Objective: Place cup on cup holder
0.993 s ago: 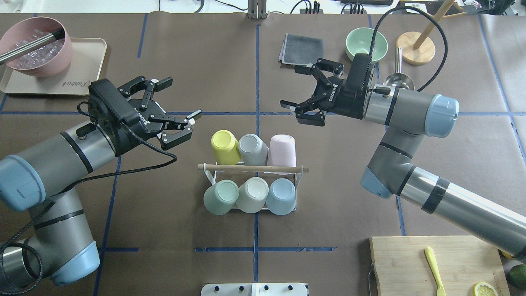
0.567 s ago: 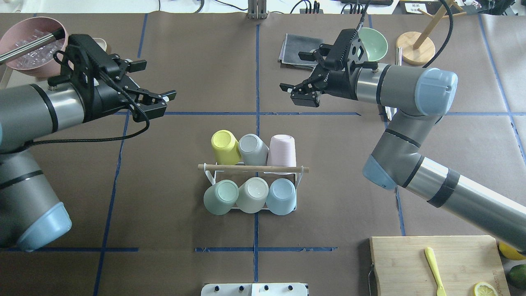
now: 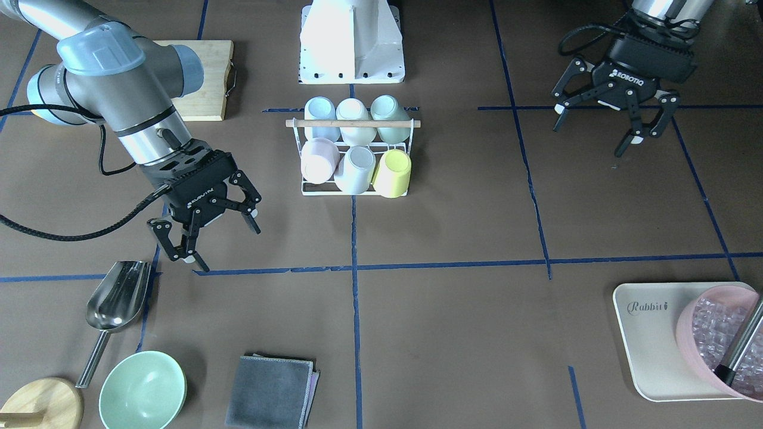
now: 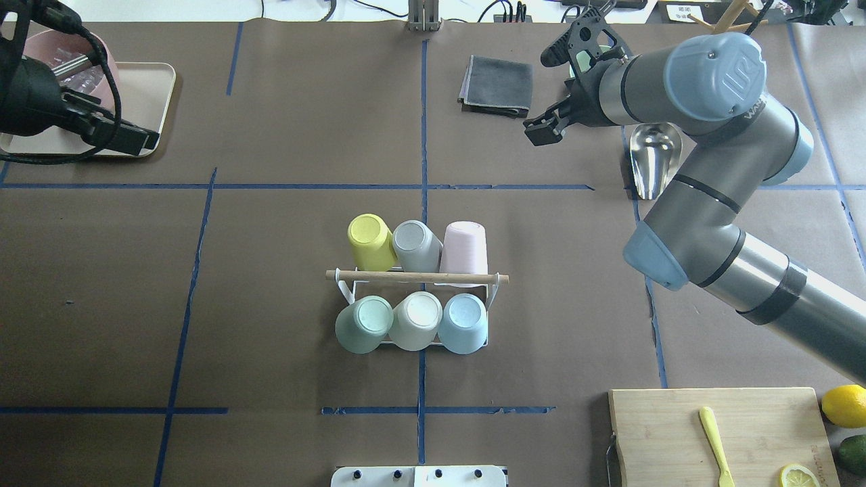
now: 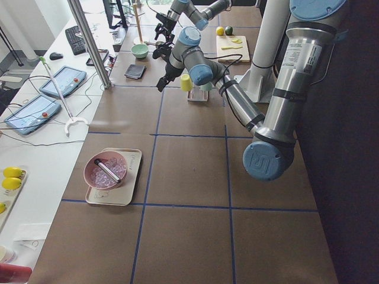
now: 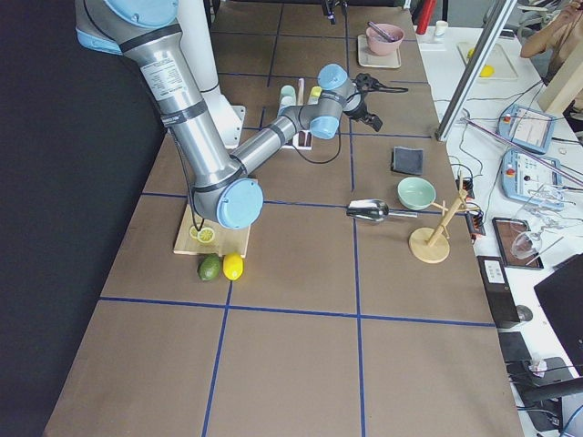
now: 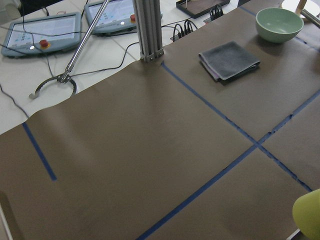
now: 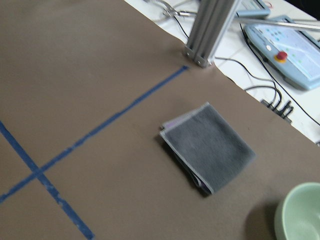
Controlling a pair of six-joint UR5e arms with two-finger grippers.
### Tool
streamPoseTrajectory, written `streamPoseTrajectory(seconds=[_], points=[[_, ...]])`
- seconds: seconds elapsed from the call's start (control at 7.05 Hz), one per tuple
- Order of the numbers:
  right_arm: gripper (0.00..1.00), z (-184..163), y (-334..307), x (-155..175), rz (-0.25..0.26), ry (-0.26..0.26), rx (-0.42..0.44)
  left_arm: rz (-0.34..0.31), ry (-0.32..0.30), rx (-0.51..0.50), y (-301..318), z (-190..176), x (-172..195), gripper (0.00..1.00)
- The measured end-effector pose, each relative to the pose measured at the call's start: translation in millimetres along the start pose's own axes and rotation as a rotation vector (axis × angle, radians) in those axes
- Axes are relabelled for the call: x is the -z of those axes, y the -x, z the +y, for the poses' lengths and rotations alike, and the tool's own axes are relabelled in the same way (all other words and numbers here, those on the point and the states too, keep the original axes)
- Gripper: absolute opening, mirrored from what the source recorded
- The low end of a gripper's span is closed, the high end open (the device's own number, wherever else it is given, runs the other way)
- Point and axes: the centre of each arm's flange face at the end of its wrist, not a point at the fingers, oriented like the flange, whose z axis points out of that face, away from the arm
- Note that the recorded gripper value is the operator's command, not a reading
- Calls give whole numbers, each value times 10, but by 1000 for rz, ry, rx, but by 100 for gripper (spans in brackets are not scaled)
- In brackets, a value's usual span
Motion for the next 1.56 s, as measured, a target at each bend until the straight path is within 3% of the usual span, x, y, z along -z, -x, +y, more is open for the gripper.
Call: streamPoseTrajectory(seconds=[0.28, 0.43, 0.71, 1.13, 1.56], points=[[100, 153, -200, -80, 42, 198, -59, -79, 157, 118, 423, 325, -117, 100], [100, 236, -269, -99, 28, 290, -92, -116, 226, 167, 681, 621, -233, 100], [100, 439, -473, -68, -70, 427, -183, -157, 311, 255, 1154, 1007, -330, 100], [100, 1163, -1457, 203, -95, 520, -372, -96, 390, 365, 2347, 1416, -300, 100], [100, 2277, -2417, 684, -85, 580, -494, -48, 415, 374, 3566, 2082, -206, 100]])
